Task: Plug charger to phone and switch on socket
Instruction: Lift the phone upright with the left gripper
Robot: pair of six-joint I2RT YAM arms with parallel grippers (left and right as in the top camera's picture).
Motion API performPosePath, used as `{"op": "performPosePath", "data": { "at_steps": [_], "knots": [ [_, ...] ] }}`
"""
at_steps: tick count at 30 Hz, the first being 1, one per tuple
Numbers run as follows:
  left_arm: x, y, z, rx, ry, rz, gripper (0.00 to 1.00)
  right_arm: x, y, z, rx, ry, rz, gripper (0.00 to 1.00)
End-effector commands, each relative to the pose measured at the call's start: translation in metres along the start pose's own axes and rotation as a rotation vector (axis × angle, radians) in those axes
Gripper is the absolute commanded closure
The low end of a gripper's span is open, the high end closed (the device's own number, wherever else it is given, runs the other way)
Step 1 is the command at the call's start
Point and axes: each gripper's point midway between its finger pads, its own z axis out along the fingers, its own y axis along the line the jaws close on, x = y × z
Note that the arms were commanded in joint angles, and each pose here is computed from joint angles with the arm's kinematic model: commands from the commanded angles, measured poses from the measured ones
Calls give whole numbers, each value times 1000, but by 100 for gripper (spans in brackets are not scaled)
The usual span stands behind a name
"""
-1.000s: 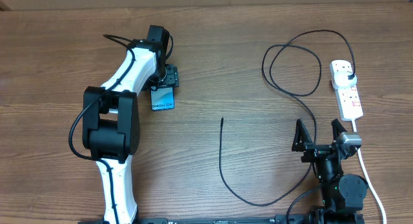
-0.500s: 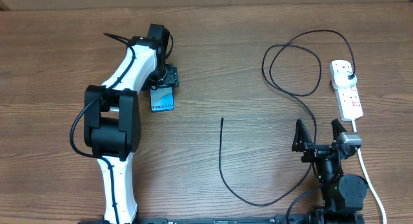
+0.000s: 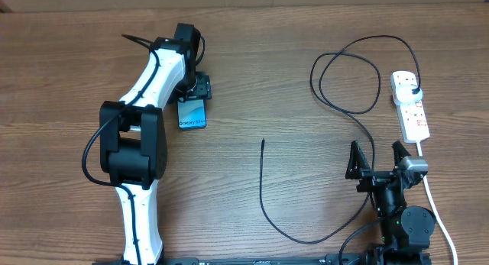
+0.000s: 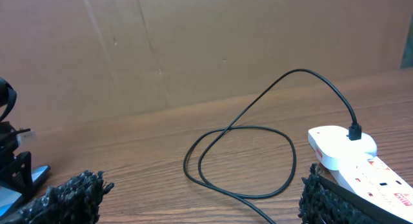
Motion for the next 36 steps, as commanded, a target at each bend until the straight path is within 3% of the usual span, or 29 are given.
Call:
{"op": "performPosePath", "data": {
  "at_steps": [1,9,15,20,24,36],
  "knots": [
    [-10,-6,-12,12,-28,25,96,2,-1,0,5,-3,-3,0],
    [-12,-37,-29,186,-11,54,96,2,-1,0,5,-3,-3,0],
    [-12,-73,-49,413,13,72,96,2,-1,0,5,-3,-3,0],
    [-13,-108,-76,699,35,75,96,2,-1,0,5,-3,-3,0],
    [-18,-125,-100,886,67,13,96,2,-1,0,5,-3,-3,0],
    [-18,-146,-143,1147,262,-191,96,2,-1,0,5,-3,-3,0]
  ]
}}
